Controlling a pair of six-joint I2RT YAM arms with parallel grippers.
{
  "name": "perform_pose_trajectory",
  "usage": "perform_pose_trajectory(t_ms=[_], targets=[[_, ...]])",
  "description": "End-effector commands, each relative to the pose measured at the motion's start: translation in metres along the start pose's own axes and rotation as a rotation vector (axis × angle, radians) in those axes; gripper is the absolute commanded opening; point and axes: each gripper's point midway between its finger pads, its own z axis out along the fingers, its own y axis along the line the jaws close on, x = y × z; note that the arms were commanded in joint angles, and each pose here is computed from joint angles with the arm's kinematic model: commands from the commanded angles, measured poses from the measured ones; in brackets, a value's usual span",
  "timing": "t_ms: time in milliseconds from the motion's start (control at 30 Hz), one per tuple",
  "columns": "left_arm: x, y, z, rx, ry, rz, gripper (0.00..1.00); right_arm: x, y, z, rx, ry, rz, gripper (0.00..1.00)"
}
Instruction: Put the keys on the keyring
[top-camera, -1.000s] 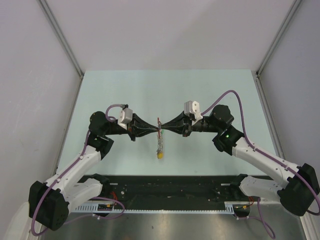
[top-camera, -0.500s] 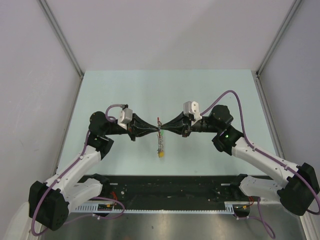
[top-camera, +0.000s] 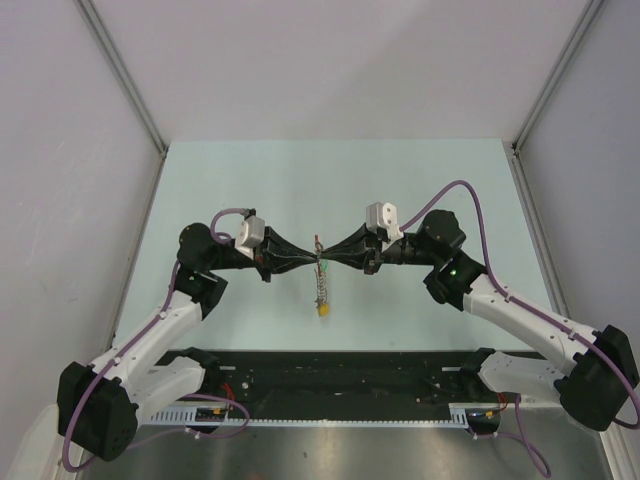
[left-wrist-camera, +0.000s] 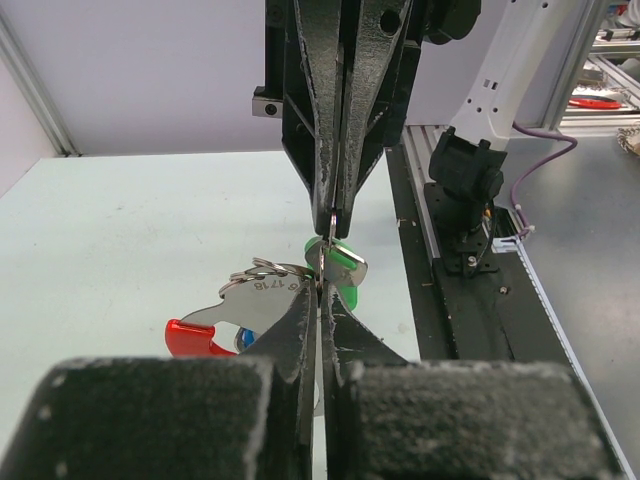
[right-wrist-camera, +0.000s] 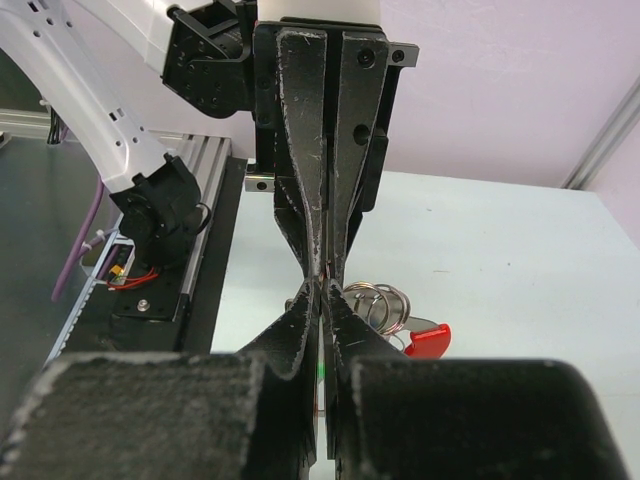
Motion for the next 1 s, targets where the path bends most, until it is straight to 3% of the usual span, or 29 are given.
perform_pose_trajectory(t_ms=[0,367,733,967], targets=[[-0.013,-0.001,0.001,-0.002,-0.033,0.049,0.0,-0.024,-0.002,0.004,-0.003,-0.047,-0.047,0.0],[-0.018,0.01,0.002,-0.079,-0.07,-0.031,0.0,-0.016,-0.001,0.001,0.006,-0.008,-0.062,0.0],[-0.025,0.012,-0.005,-0.165,-0.079,-0.004,0.01,-0.009,-0.017,-0.009,0.123,0.041,-0.027,0.0],[-0.005,0.012,-0.03,-0.325,0.021,0.024,0.0,0.052,-0.044,-0.049,0.384,0.28,0.207,0.0]])
